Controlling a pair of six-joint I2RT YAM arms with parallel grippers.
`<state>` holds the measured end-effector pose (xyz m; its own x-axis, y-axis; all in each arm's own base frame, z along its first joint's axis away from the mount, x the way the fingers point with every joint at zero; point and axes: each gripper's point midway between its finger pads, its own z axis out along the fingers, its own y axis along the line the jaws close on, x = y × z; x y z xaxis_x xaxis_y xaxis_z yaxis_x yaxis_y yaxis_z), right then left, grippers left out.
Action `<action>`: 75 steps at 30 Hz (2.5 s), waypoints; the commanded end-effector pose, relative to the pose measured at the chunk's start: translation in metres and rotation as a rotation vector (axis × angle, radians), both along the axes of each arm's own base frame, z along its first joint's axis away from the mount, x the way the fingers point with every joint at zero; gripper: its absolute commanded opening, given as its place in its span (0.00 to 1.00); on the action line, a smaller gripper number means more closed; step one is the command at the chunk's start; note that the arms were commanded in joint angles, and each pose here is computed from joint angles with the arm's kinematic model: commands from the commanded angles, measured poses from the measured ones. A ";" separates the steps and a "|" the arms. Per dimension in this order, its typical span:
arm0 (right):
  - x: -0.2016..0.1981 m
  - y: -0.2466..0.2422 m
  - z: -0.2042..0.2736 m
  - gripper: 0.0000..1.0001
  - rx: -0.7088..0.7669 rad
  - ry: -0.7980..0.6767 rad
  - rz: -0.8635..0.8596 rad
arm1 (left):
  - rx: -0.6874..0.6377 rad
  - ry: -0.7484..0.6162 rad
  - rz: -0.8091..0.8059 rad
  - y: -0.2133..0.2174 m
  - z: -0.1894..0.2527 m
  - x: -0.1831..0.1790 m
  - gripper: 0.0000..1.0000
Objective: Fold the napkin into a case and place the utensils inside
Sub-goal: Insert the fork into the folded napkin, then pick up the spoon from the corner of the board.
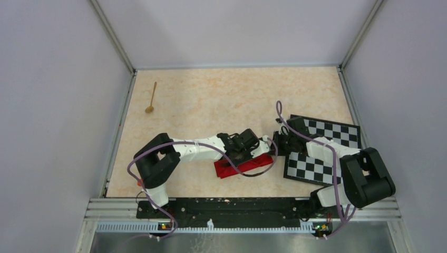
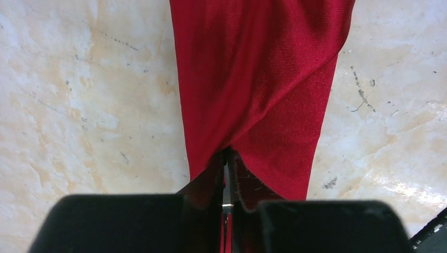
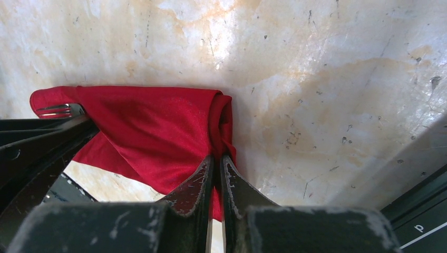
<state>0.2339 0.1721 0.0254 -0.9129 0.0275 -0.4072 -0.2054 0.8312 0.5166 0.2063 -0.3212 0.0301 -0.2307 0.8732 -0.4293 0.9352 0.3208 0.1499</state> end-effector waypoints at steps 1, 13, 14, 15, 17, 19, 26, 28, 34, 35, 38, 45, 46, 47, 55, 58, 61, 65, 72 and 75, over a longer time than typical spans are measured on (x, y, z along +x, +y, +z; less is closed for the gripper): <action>0.004 0.002 0.003 0.06 0.023 -0.033 0.015 | -0.108 -0.052 0.027 -0.015 0.025 0.012 0.19; 0.005 0.002 0.006 0.07 0.026 -0.046 0.015 | -0.428 -0.275 0.512 0.103 0.154 0.078 0.66; 0.005 0.003 0.007 0.07 0.029 -0.046 0.016 | -0.483 -0.315 0.619 0.130 0.166 0.094 0.68; 0.005 0.003 0.007 0.07 0.030 -0.046 0.017 | -0.527 -0.376 0.714 0.156 0.180 0.108 0.70; 0.004 0.003 0.007 0.07 0.034 -0.045 0.020 | -0.569 -0.441 0.868 0.200 0.194 0.132 0.72; 0.005 0.003 0.008 0.07 0.035 -0.049 0.019 | -0.569 -0.485 0.997 0.236 0.199 0.155 0.76; 0.004 0.005 0.007 0.07 0.042 -0.043 0.025 | -0.536 -0.428 1.385 0.355 0.167 0.236 0.94; 0.004 0.005 0.006 0.07 0.041 -0.040 0.025 | -0.533 -0.419 1.433 0.378 0.153 0.259 0.83; 0.002 0.006 0.003 0.10 0.044 -0.028 0.032 | -0.344 -0.315 1.453 0.419 0.089 0.323 0.77; 0.002 0.006 0.004 0.10 0.044 -0.030 0.032 | -0.318 -0.315 1.454 0.425 0.083 0.329 0.76; 0.002 0.006 0.004 0.11 0.046 -0.032 0.032 | -0.309 -0.318 1.403 0.432 0.072 0.348 0.71; 0.003 0.006 0.006 0.10 0.046 -0.039 0.032 | -0.233 -0.225 1.365 0.437 0.029 0.354 0.73; 0.003 0.006 0.006 0.11 0.047 -0.041 0.033 | -0.225 -0.211 1.373 0.438 0.024 0.353 0.73; 0.003 0.006 0.007 0.11 0.048 -0.042 0.033 | -0.217 -0.189 1.385 0.441 0.015 0.351 0.73; 0.003 0.007 0.009 0.10 0.056 -0.052 0.040 | -0.187 -0.069 1.409 0.437 -0.014 0.333 0.47; 0.003 0.007 0.009 0.10 0.058 -0.053 0.040 | -0.163 -0.015 1.417 0.433 -0.025 0.318 0.35; 0.004 0.007 0.009 0.10 0.056 -0.054 0.036 | -0.130 0.020 1.412 0.432 -0.033 0.306 0.26; 0.005 0.006 0.009 0.12 0.048 -0.055 0.032 | -0.140 0.011 1.380 0.428 -0.028 0.306 0.09; 0.006 0.003 0.006 0.16 0.029 -0.055 0.020 | -0.180 -0.083 1.306 0.397 0.022 0.309 0.00; 0.008 0.001 0.008 0.19 0.021 -0.066 0.013 | -0.195 -0.177 1.247 0.365 0.061 0.299 0.00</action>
<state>0.2311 0.1761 0.0255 -0.9136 0.0219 -0.4060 -0.2198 0.8134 0.5385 0.5240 0.0916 0.0347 -0.8106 -0.0699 -0.5814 -0.1271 0.9902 0.0583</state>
